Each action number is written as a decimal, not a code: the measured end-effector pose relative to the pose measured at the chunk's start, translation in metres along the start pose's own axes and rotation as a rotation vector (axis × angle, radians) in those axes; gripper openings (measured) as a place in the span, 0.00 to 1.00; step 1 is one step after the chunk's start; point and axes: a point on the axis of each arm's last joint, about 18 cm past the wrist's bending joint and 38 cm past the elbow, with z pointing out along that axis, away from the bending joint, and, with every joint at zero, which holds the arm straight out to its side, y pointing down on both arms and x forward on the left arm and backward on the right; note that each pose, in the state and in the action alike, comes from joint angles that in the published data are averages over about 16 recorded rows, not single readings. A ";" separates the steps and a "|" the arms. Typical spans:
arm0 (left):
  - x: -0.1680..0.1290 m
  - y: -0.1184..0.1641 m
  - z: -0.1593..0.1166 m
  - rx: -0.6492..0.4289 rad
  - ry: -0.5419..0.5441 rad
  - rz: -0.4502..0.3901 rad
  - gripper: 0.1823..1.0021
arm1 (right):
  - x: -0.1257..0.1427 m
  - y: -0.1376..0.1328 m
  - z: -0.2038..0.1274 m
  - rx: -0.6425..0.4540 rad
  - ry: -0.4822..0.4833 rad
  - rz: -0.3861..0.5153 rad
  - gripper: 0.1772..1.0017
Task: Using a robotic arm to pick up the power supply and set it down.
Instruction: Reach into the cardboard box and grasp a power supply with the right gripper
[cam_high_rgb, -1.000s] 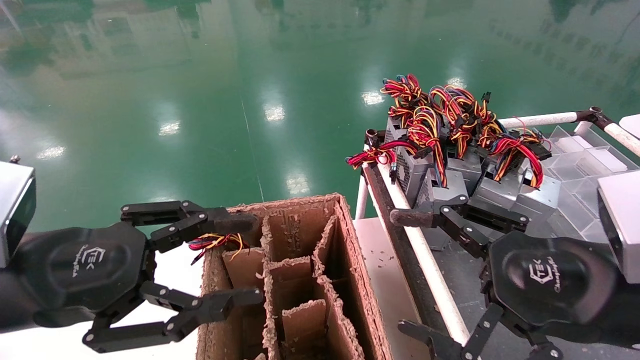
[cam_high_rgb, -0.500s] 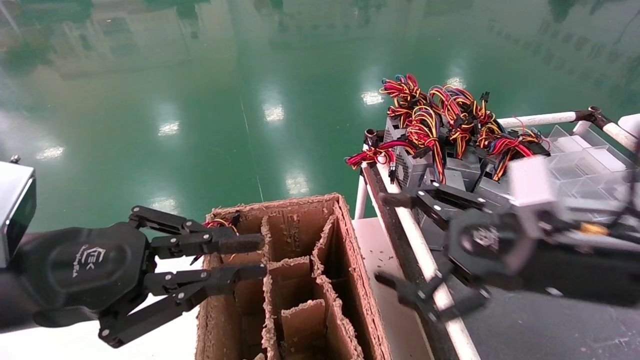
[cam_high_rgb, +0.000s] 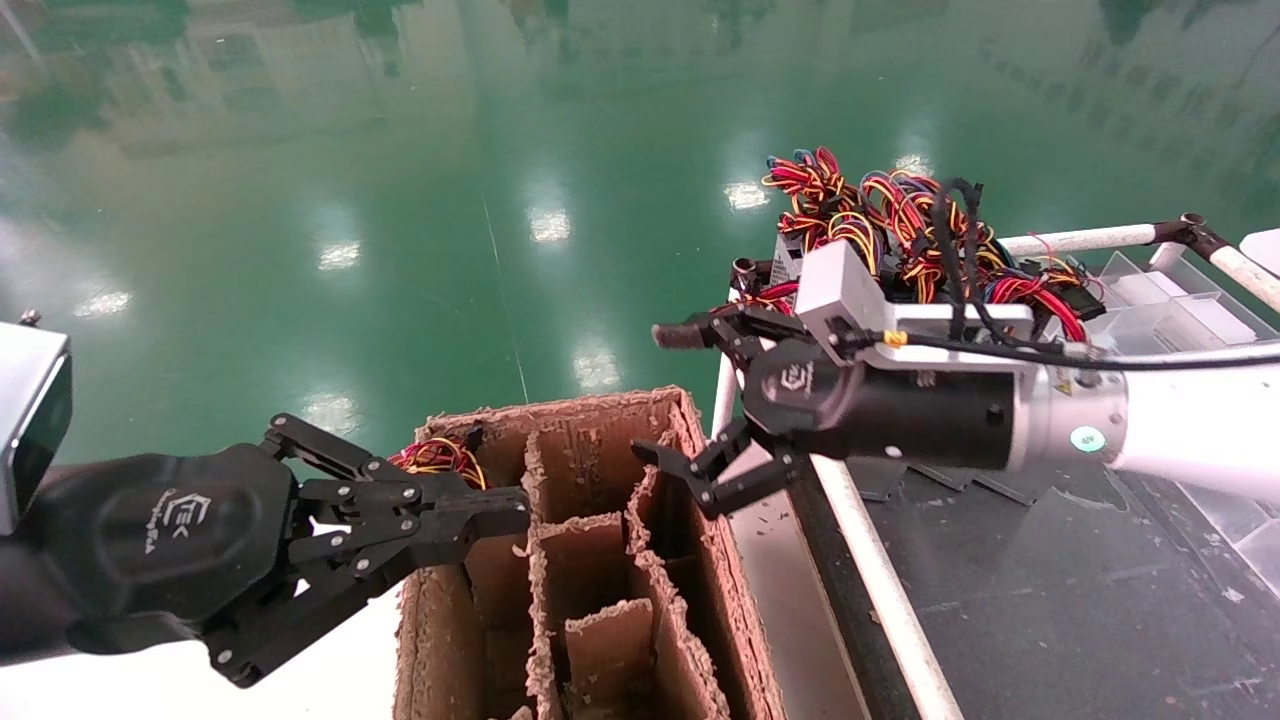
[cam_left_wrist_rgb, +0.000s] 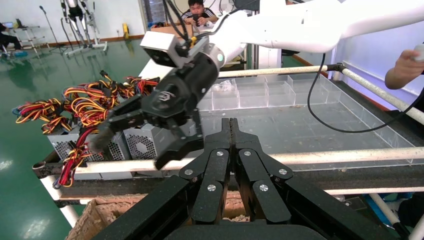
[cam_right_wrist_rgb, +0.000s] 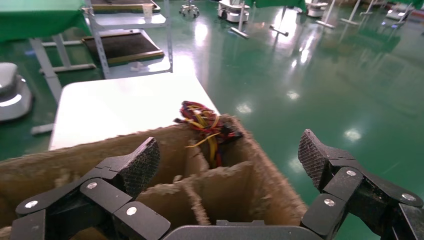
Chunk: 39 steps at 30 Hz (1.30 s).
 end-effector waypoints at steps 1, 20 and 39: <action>0.000 0.000 0.000 0.000 0.000 0.000 0.03 | 0.002 -0.001 0.001 -0.001 -0.002 -0.006 1.00; 0.000 0.000 0.000 0.000 0.000 0.000 0.15 | 0.008 -0.008 0.005 0.003 -0.011 -0.041 1.00; 0.000 0.000 0.000 0.000 0.000 0.000 0.66 | -0.002 0.007 0.098 -0.015 -0.082 0.003 1.00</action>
